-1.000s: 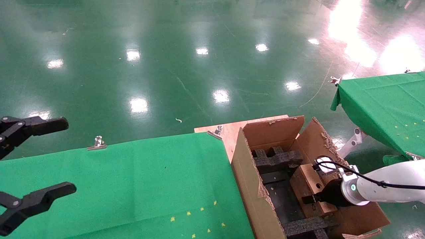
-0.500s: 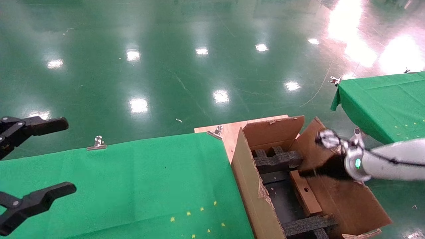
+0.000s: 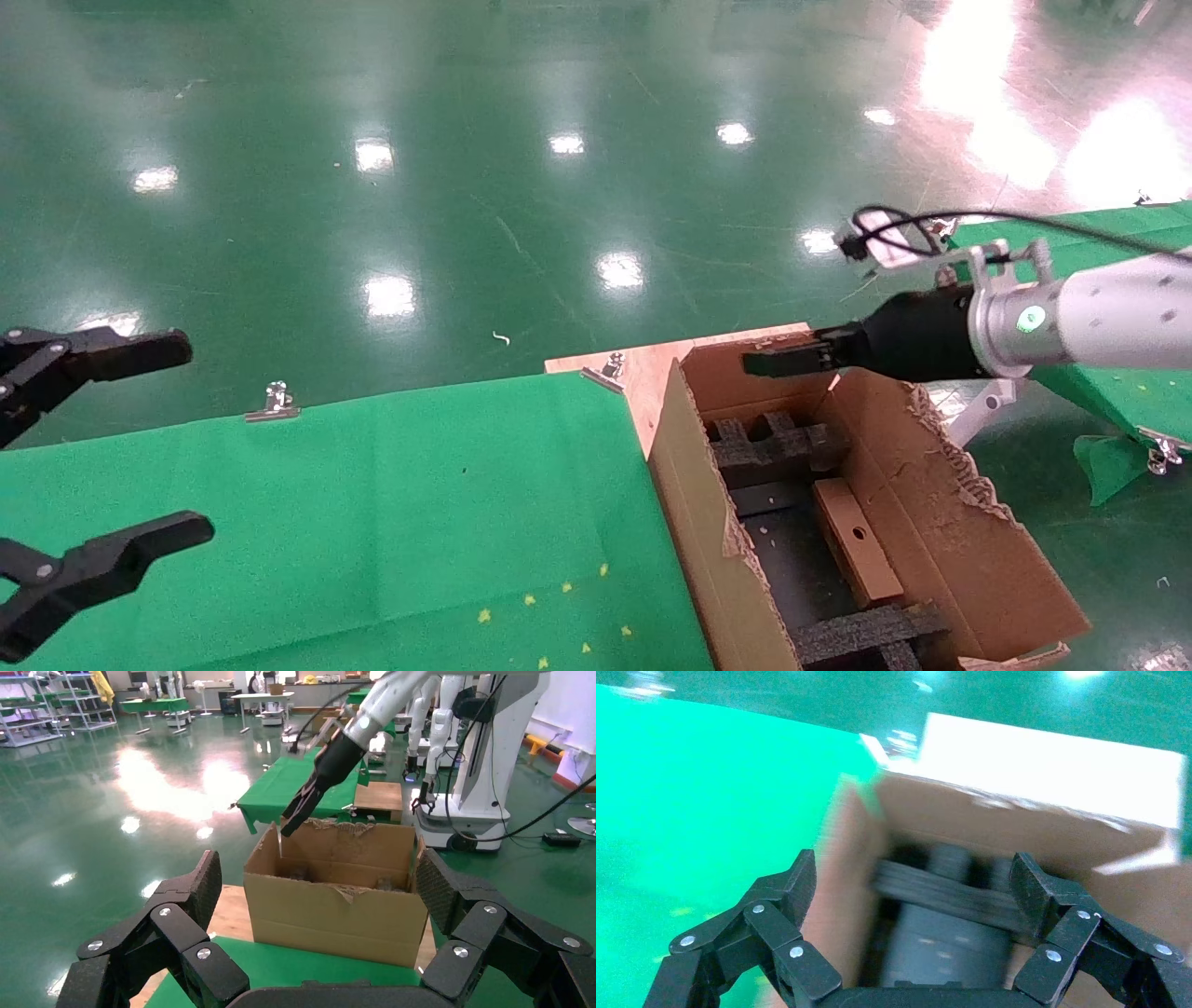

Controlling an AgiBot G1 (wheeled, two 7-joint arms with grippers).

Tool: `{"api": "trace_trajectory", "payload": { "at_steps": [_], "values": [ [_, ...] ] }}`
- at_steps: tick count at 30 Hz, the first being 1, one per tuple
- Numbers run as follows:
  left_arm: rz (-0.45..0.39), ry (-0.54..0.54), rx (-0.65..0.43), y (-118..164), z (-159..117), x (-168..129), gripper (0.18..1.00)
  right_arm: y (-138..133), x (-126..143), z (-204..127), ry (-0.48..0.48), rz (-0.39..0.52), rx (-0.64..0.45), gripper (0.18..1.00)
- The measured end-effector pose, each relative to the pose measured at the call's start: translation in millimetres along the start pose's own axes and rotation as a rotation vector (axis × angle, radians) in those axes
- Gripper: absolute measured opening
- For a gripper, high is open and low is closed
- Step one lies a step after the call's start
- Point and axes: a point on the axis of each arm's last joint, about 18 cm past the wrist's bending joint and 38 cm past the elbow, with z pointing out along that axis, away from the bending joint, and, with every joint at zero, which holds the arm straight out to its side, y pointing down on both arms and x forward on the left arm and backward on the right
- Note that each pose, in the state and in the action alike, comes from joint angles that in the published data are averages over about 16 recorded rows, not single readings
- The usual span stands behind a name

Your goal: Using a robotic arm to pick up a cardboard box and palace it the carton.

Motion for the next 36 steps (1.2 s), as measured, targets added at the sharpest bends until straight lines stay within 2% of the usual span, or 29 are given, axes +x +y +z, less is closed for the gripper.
{"api": "trace_trajectory", "payload": {
  "at_steps": [8, 21, 36],
  "values": [
    [0.0, 0.0, 0.0, 0.0, -0.1, 0.0, 1.001, -19.6, -36.5, -33.6, -0.202, -0.031, 0.036, 1.001],
    [0.0, -0.001, 0.0, 0.1, -0.1, -0.1, 1.001, -22.3, -53.3, -38.9, -0.291, -0.07, 0.05, 1.001],
    [0.0, -0.001, 0.0, 0.1, -0.1, -0.1, 1.001, -18.2, -97.9, -33.2, -0.493, -0.246, 0.115, 1.001]
  ]
}}
